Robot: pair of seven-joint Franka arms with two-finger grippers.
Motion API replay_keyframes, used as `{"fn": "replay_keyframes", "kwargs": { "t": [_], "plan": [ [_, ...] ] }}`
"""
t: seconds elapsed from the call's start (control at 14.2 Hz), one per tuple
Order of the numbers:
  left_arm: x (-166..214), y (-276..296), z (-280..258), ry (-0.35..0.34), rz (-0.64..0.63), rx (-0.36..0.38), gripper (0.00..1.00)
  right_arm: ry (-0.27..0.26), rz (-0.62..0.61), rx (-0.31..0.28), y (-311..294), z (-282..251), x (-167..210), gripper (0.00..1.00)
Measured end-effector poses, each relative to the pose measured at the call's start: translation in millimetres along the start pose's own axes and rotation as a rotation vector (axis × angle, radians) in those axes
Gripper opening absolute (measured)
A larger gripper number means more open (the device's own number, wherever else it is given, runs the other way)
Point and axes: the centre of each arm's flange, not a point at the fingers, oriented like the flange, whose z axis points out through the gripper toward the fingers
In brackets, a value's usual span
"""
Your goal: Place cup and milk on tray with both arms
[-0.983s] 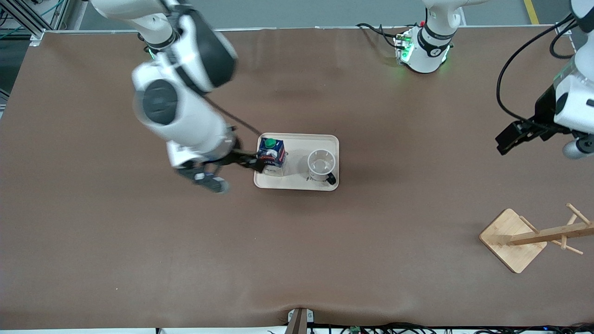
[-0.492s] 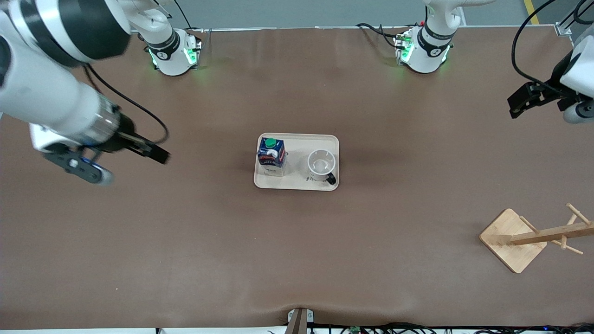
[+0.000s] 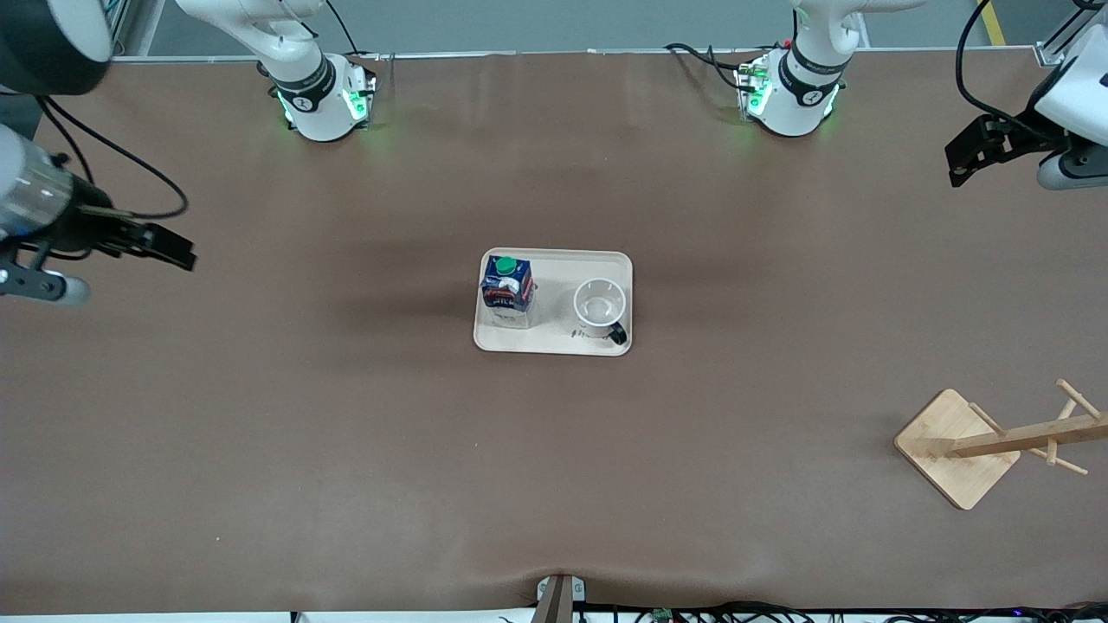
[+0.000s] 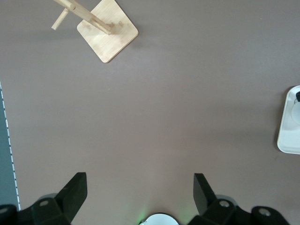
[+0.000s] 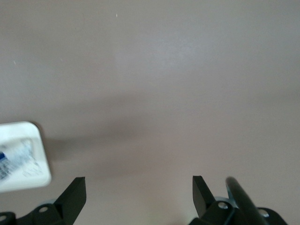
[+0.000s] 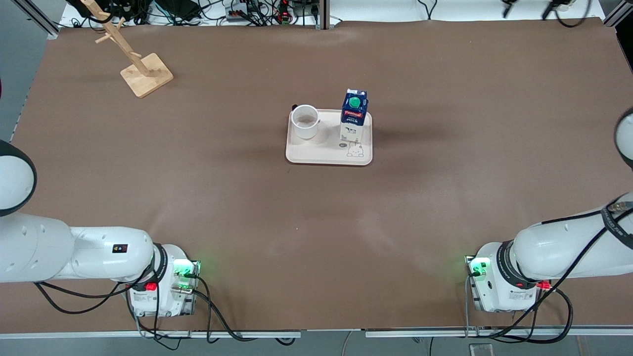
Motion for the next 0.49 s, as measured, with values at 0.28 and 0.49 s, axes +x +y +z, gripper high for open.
{"fn": "replay_keyframes", "kwargs": {
  "t": [0.28,0.49],
  "plan": [
    [-0.1,4.0,-0.5,0.003,0.008,-0.002,1.00,0.029,-0.034,0.008,11.4,-21.2,-29.4,1.00],
    [1.1,12.6,0.2,0.011,0.021,-0.044,1.00,0.047,-0.008,0.025,37.2,-24.6,-27.2,1.00]
  ]
}}
